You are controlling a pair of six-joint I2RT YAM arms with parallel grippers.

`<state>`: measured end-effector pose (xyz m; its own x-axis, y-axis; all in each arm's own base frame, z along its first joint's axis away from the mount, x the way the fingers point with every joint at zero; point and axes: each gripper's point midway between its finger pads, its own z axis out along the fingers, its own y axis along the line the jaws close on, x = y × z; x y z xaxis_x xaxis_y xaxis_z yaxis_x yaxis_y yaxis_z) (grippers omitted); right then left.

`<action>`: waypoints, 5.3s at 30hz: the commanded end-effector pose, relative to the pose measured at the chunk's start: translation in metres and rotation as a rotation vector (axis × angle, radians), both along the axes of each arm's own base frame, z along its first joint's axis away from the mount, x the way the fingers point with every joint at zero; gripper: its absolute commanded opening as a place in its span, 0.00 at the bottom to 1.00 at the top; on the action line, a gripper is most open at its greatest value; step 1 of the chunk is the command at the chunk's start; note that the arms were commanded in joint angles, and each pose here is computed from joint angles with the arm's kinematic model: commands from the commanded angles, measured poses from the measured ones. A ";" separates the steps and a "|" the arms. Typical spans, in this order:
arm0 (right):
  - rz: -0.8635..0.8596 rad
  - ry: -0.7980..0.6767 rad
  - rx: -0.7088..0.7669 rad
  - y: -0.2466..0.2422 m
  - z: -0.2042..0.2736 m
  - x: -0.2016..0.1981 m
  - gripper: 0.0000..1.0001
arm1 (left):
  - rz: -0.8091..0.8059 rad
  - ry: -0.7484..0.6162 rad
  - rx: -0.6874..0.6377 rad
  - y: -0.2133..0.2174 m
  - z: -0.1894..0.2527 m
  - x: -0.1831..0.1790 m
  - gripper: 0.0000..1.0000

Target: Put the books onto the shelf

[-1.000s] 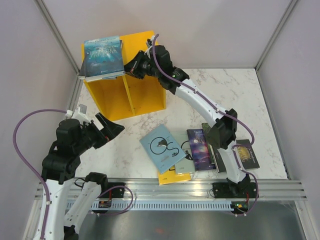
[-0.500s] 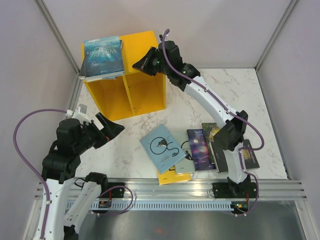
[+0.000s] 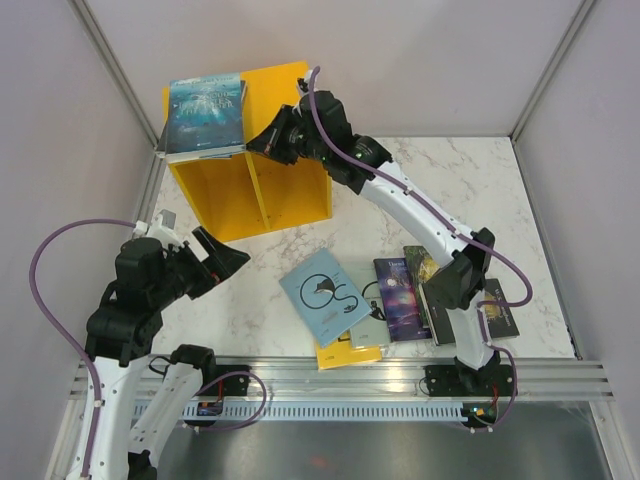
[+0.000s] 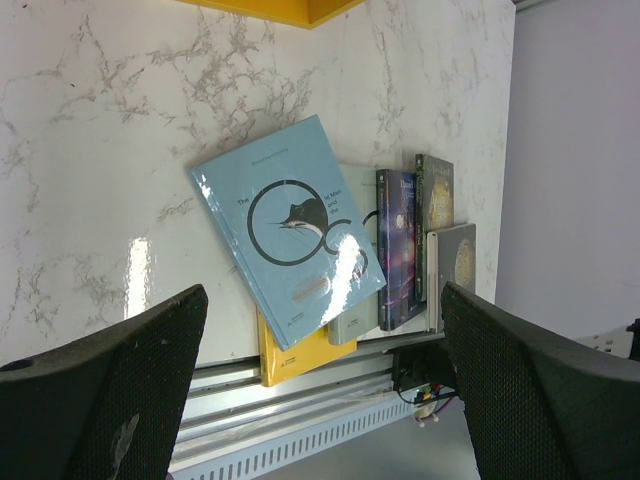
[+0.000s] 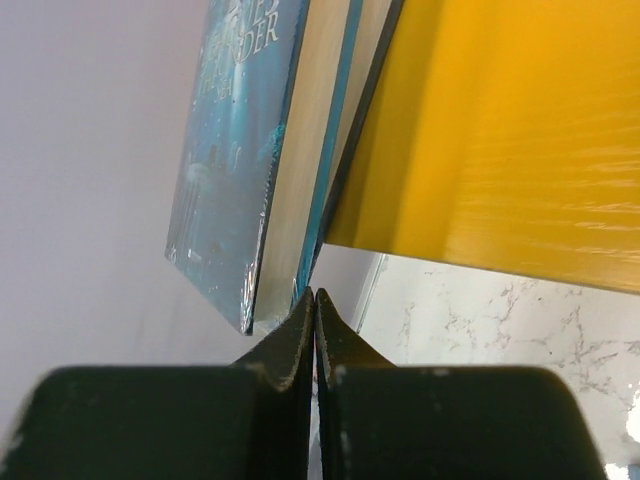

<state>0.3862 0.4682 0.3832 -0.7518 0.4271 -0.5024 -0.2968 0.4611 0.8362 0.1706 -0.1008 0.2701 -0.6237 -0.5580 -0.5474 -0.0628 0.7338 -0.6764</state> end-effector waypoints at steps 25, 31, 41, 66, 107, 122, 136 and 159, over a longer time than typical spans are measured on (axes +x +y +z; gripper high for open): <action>-0.008 -0.101 0.094 -0.033 0.047 0.014 0.00 | -0.003 -0.010 0.034 0.003 -0.003 0.003 1.00; -0.086 -0.088 0.108 -0.063 0.040 0.055 0.00 | -0.005 0.005 0.037 0.003 -0.008 0.003 1.00; -0.113 -0.068 0.203 -0.030 0.024 0.098 0.00 | -0.019 0.074 0.044 0.003 -0.022 -0.011 0.94; -0.357 -0.386 0.330 -0.060 0.092 0.133 0.88 | -0.084 0.016 0.119 0.001 0.022 0.017 0.94; 0.400 0.429 -0.383 -0.201 -0.293 -0.167 0.89 | -0.224 0.559 -0.181 -0.120 -0.227 0.010 0.89; 0.497 0.526 -0.353 -0.177 -0.327 -0.217 0.47 | -0.286 0.509 -0.330 -0.142 -0.222 0.016 0.89; 0.400 0.336 -0.168 -0.148 -0.229 -0.170 0.00 | -0.230 0.340 -0.280 -0.113 -0.167 0.016 0.93; 0.589 0.158 0.382 -0.145 -0.099 -0.198 0.00 | -0.268 -0.007 -0.435 -0.085 -0.028 0.047 0.74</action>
<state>0.1964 0.3244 0.2194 -0.9940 0.0586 -0.0918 -0.0844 0.1185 0.9894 0.2191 -0.1776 0.2017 -0.7671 -0.5845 -0.2644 -0.0210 0.4347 -0.9003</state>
